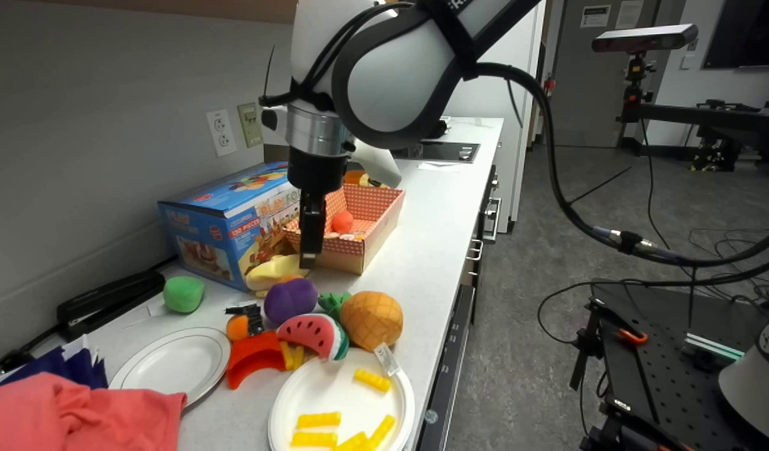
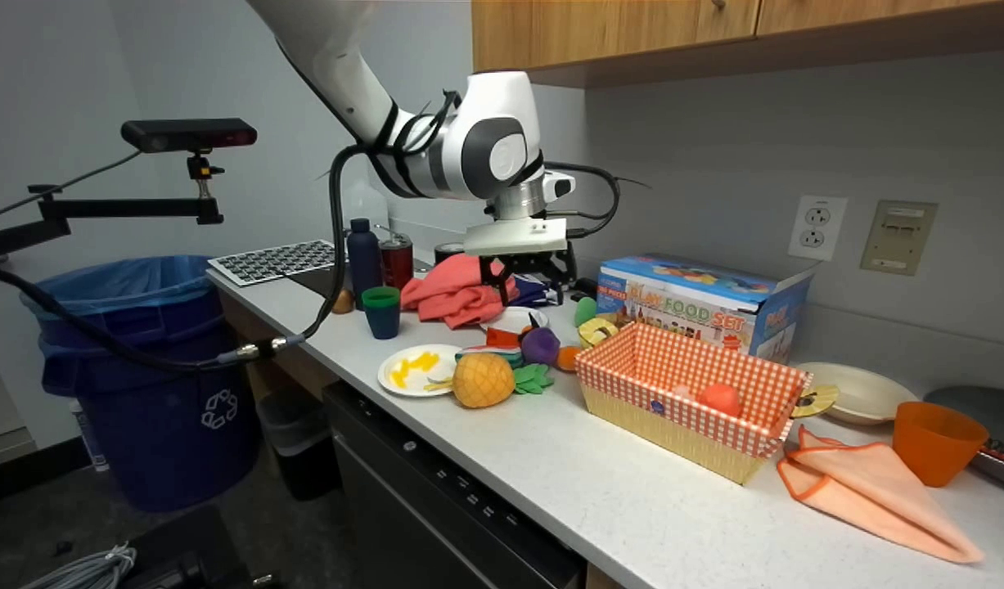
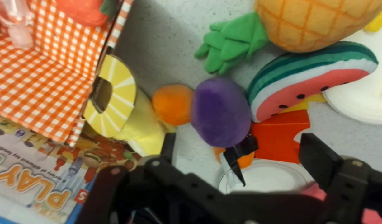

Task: Remove all the items from the fruit box and put them on the counter

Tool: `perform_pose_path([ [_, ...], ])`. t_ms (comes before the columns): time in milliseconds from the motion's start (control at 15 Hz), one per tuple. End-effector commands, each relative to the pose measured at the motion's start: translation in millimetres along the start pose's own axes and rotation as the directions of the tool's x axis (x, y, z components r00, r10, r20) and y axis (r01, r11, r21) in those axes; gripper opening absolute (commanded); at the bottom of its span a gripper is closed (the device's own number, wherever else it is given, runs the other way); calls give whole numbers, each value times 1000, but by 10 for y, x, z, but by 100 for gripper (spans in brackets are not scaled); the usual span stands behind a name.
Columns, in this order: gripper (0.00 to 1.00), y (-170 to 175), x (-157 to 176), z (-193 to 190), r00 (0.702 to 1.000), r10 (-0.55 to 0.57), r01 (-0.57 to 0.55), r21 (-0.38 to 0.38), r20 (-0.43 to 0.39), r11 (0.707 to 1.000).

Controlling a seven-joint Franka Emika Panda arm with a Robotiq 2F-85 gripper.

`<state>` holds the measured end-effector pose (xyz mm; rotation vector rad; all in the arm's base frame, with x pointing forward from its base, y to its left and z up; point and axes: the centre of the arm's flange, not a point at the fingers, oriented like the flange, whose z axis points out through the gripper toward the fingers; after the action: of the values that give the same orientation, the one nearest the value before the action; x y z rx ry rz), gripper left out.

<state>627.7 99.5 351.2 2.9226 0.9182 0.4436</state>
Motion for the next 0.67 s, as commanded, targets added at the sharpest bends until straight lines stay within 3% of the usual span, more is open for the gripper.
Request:
perform_pose_path([
  [0,100,549,-48,-196,998,56,-56,-21,-24,998],
  [267,100,1227,-191,-265,983,181,-184,-70,-44,981],
  [600,100,1948,-395,-54,935,353,-354,-101,-34,930],
])
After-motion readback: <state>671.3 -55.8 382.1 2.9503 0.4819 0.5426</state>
